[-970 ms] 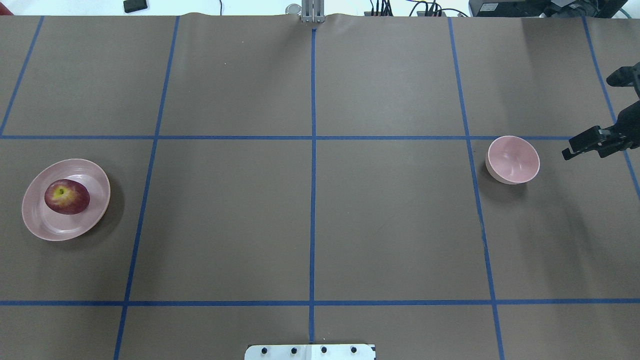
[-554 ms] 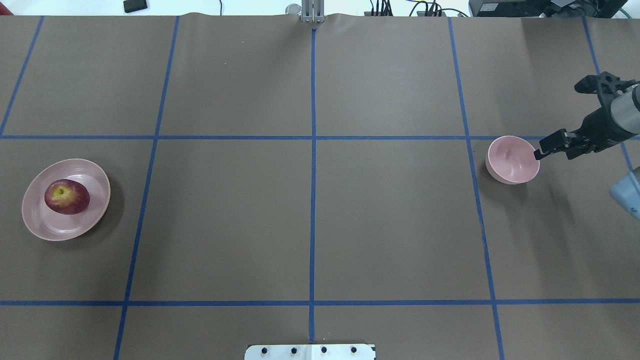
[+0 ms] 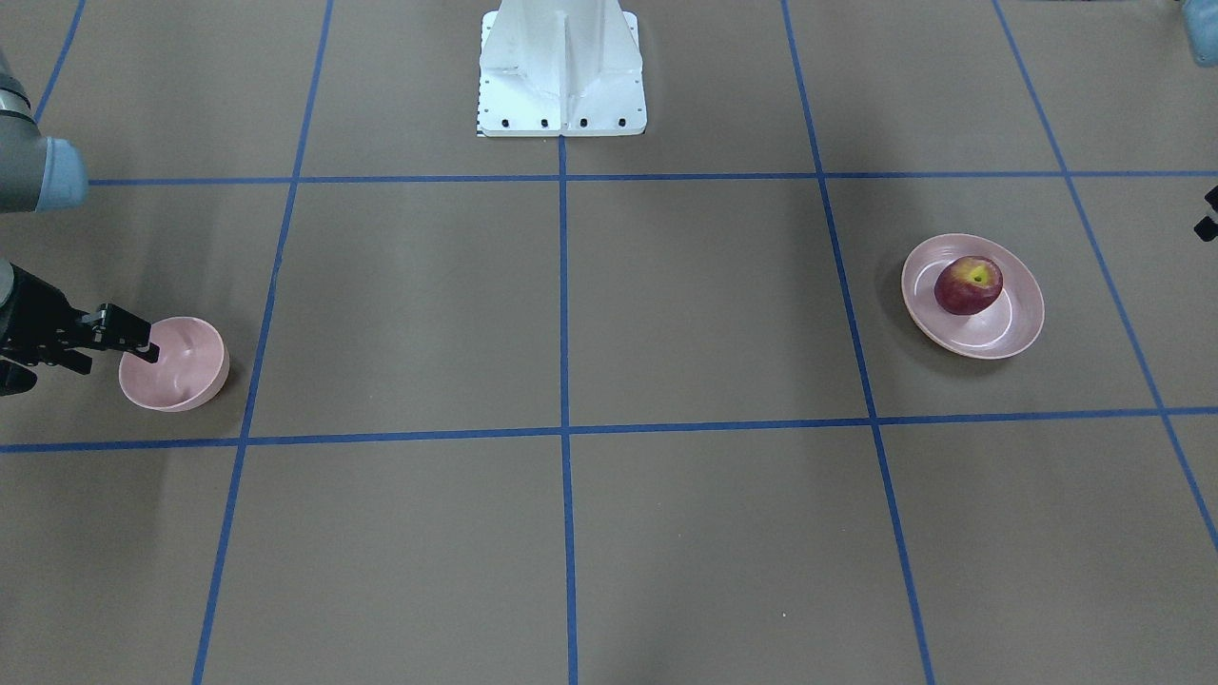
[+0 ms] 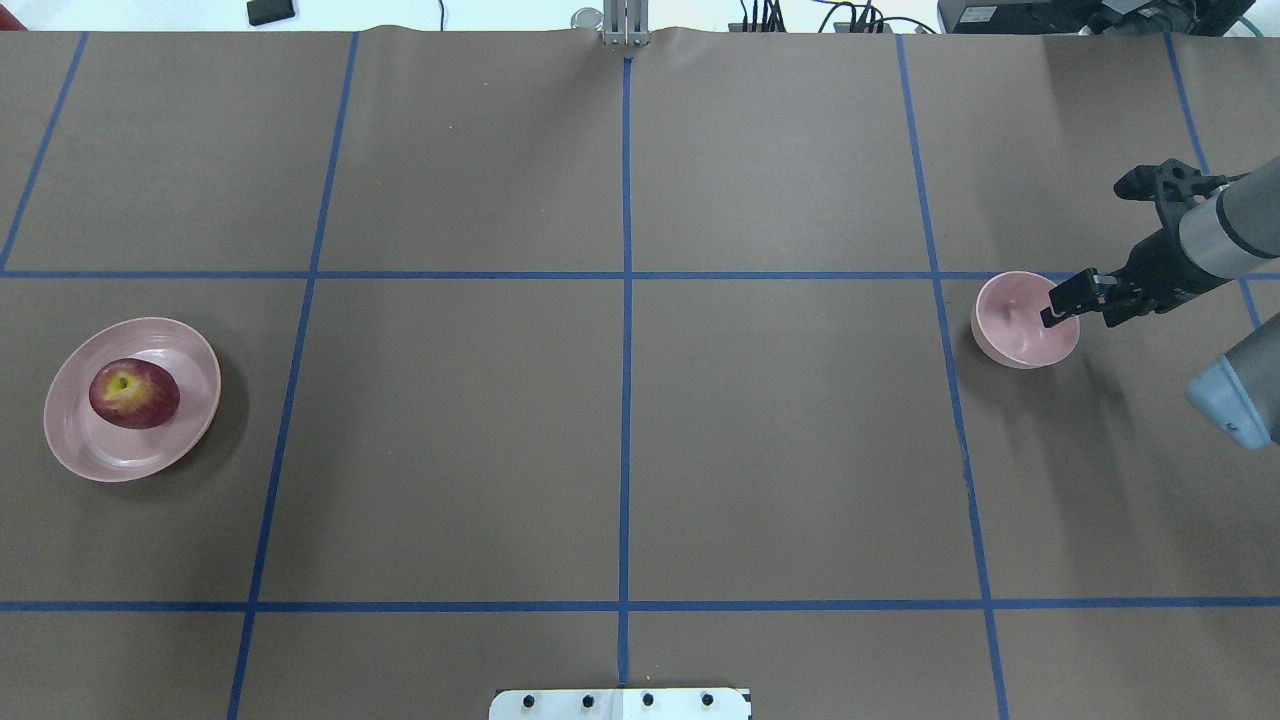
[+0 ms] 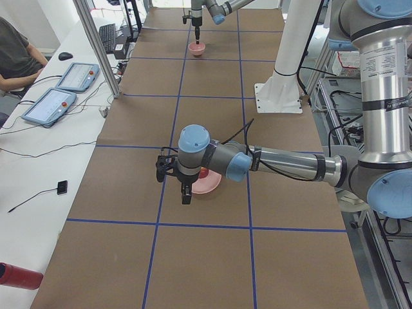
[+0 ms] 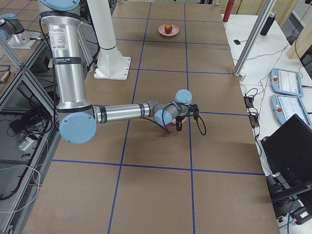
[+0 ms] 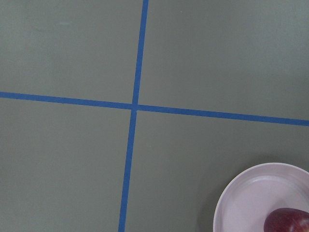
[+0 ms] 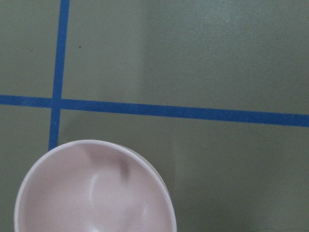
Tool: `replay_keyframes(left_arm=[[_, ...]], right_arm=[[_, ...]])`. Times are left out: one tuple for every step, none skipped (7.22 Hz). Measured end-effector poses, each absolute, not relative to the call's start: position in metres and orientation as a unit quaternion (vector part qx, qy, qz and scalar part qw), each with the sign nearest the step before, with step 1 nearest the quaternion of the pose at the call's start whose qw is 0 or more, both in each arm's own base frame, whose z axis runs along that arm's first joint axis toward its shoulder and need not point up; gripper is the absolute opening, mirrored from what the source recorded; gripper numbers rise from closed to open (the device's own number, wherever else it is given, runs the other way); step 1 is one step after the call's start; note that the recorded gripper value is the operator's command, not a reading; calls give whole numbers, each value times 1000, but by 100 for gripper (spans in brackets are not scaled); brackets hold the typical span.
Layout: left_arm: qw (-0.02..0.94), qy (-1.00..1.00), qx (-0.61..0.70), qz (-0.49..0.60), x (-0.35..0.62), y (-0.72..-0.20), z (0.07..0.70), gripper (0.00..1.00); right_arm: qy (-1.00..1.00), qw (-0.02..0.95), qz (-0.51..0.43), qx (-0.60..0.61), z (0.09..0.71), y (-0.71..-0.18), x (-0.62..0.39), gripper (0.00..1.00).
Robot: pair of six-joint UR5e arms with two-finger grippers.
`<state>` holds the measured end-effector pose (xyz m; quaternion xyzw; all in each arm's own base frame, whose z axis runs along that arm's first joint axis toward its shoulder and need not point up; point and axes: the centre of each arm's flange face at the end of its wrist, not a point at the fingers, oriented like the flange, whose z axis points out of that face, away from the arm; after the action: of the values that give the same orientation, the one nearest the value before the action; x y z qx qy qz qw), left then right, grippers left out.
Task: Move apple from plate to bowl
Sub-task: 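Grasp the rim of the small pink bowl with the right gripper, then slide the pink bowl with the right gripper toward the table center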
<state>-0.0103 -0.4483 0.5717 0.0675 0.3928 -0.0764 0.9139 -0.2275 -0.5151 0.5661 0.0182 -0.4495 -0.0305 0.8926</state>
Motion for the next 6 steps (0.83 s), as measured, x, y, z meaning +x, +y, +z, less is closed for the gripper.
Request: replay_keyframes(left_arm=[[914,393,68,-76,-10,-448,572,98],[914,393,67,-76,-10,-448,572,98],[914,393,67,-76,-10,-448,572,98],[914,393,68,-76,-10,-448,571,98],[914,393,68,-76,-10,-448,571,98],[914,393,69,-76,-10,-448,570,98]], right_arm=[[-449,893,-33,18,566,-515,-232,22],[-449,893,-34,17,565,-516,-234,0],[-449,892,-35,17,565,-516,-234,0],[-450,892,-36,17,565,-516,-235,0],[-452,891,-37,18,562,-515,-235,0],[-457,888,-40,20,555,-515,-235,0]])
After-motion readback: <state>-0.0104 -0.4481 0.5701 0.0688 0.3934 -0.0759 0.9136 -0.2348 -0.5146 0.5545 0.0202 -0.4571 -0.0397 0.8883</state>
